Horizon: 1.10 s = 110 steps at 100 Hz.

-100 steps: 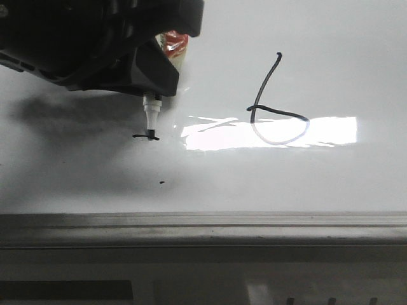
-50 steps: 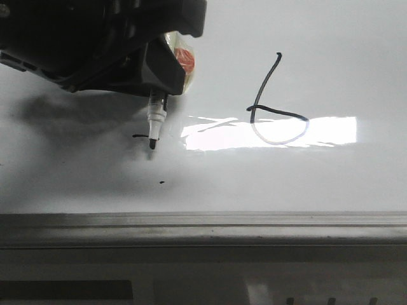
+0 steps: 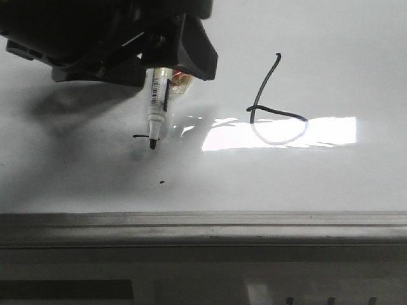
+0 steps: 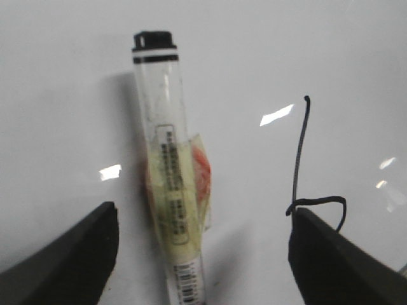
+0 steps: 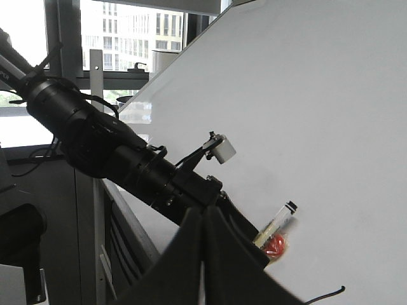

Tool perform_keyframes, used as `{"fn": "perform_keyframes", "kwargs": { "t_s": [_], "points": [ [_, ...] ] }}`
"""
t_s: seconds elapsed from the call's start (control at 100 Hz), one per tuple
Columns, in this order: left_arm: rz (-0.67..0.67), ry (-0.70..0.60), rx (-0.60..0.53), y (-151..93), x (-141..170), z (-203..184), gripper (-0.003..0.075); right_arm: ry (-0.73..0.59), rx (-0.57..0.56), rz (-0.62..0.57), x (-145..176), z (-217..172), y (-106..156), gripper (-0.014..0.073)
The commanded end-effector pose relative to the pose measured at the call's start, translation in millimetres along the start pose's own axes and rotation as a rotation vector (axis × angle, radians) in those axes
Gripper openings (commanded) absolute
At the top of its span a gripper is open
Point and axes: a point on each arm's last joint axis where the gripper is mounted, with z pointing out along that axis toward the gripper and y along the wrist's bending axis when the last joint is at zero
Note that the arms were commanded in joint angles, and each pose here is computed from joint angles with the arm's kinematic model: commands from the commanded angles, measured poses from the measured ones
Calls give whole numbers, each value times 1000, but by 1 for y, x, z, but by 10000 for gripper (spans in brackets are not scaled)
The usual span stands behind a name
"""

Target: Write number 6 on whiteboard

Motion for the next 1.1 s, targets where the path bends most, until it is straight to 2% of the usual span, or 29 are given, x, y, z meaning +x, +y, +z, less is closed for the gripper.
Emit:
{"fn": "perform_keyframes", "kwargs": {
  "t_s": [0.0,0.24,0.31,0.43,0.51,0.61,0.75,0.85,1.09],
  "points": [
    [-62,-39,-191,20,-8,-6,572,-97,33,5,-14,0,-3,-61],
    [-4,-231,-22,1,-36,-71,564,-89,37,-12,-14,0,-4,-61],
    [15,-288,11,0,-41,-94,526,-68,46,-52,-12,1,-4,-61],
    [59,-361,39,11,-37,-129,352,26,59,-146,-4,0,-6,-61],
    [66,-400,66,22,-27,-151,182,171,64,-210,9,-1,-7,-60],
    [47,-438,106,39,-6,-171,-24,294,107,-196,20,-8,-11,-60],
    [30,-498,166,60,26,-189,-20,251,184,-210,18,-22,-16,-61],
    [14,-535,184,72,43,-196,-20,225,196,-216,16,-27,-16,-62],
    [-6,-604,244,82,62,-206,-20,227,194,-212,17,-28,-16,-65]
  ]
}}
